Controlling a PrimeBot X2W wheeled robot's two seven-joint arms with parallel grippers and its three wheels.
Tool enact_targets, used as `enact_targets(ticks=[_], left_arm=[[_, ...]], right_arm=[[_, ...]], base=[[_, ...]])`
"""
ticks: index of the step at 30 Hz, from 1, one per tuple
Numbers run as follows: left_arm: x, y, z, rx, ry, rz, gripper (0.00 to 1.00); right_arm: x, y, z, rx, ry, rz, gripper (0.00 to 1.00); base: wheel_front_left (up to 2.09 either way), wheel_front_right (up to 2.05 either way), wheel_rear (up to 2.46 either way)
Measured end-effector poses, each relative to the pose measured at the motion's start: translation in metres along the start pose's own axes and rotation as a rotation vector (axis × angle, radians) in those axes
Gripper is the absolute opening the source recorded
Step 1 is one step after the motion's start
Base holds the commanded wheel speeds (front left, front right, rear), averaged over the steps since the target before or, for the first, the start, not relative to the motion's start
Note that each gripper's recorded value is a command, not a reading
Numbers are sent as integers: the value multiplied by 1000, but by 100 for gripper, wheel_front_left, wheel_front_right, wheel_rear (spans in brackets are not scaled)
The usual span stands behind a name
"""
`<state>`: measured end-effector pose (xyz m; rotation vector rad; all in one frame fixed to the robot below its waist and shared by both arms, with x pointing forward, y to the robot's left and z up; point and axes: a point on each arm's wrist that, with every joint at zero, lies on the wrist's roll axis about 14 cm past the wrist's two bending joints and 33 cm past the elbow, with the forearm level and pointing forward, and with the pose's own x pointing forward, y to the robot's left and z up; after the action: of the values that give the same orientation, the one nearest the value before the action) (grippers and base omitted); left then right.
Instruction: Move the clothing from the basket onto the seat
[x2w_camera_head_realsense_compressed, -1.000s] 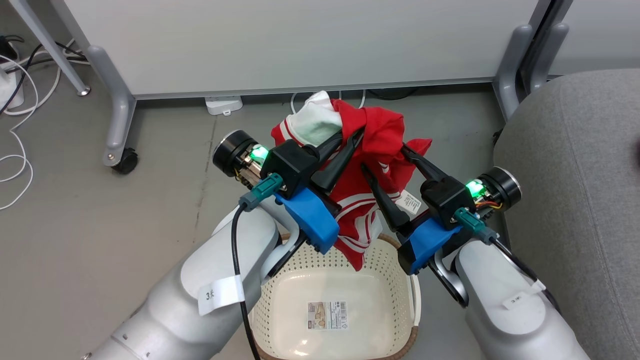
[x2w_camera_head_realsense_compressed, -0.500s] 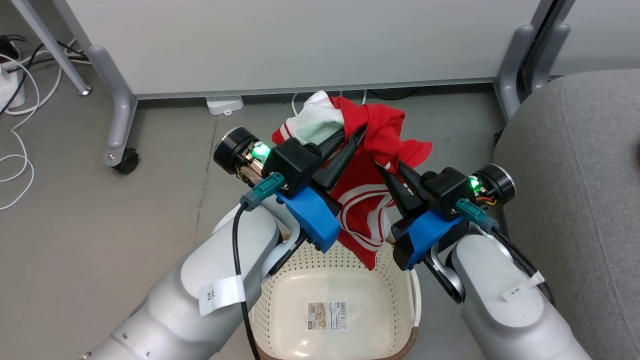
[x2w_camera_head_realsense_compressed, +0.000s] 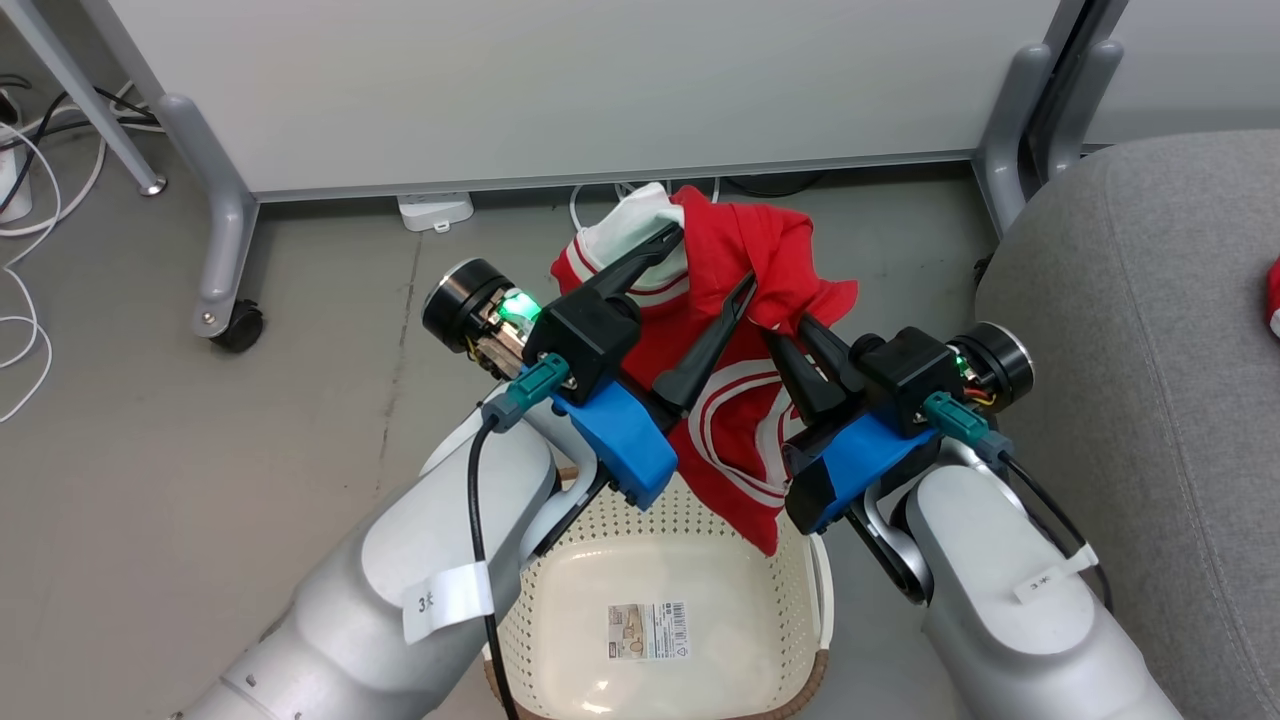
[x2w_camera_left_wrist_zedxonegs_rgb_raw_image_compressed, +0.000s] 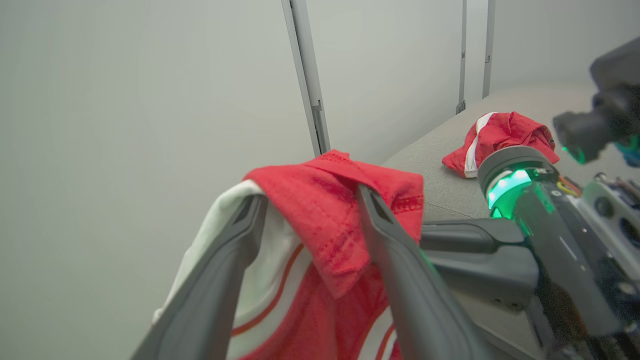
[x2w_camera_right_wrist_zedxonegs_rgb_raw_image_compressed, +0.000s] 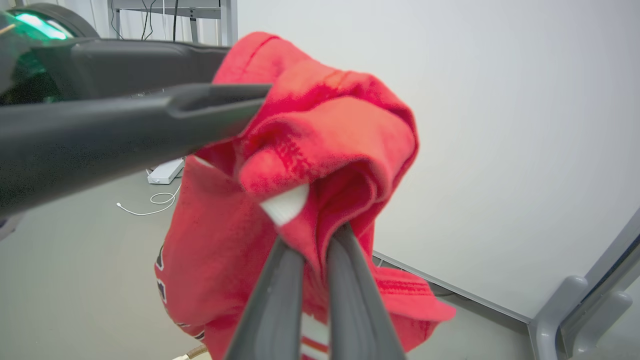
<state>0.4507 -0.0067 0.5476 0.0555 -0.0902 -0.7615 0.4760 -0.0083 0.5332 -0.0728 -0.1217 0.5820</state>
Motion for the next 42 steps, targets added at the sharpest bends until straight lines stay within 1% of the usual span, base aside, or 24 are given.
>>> enact_targets(ticks=[4,12,16,20,27,32,42], left_arm=[[0,-2,-2,-1,3,-5,100],[2,-7,-10,-8,11,-20,100],[8,-13,-13,-11,5,-45,100],[16,-26,-21,-26,10,-88,100],[36,-50,-28,-46,-4,-177,100],[49,-73,-35,-70,-8,-249,100],[65,-114,-46,-108,-6,-374,100]], right_arm=[[-1,-5,2,9,-8,-19,0],[-13,-28,5,27,-25,-94,0],[-21,-45,7,24,-34,-145,0],[-35,-68,7,19,-35,-218,0],[-65,-112,7,3,-40,-359,0],[-95,-140,6,-8,-35,-465,0],[-158,-178,7,-36,-20,-654,0]], base=[[0,0,0],[0,0,0],[0,0,0],[0,0,0],[0,0,0],[0,0,0],[0,0,0]])
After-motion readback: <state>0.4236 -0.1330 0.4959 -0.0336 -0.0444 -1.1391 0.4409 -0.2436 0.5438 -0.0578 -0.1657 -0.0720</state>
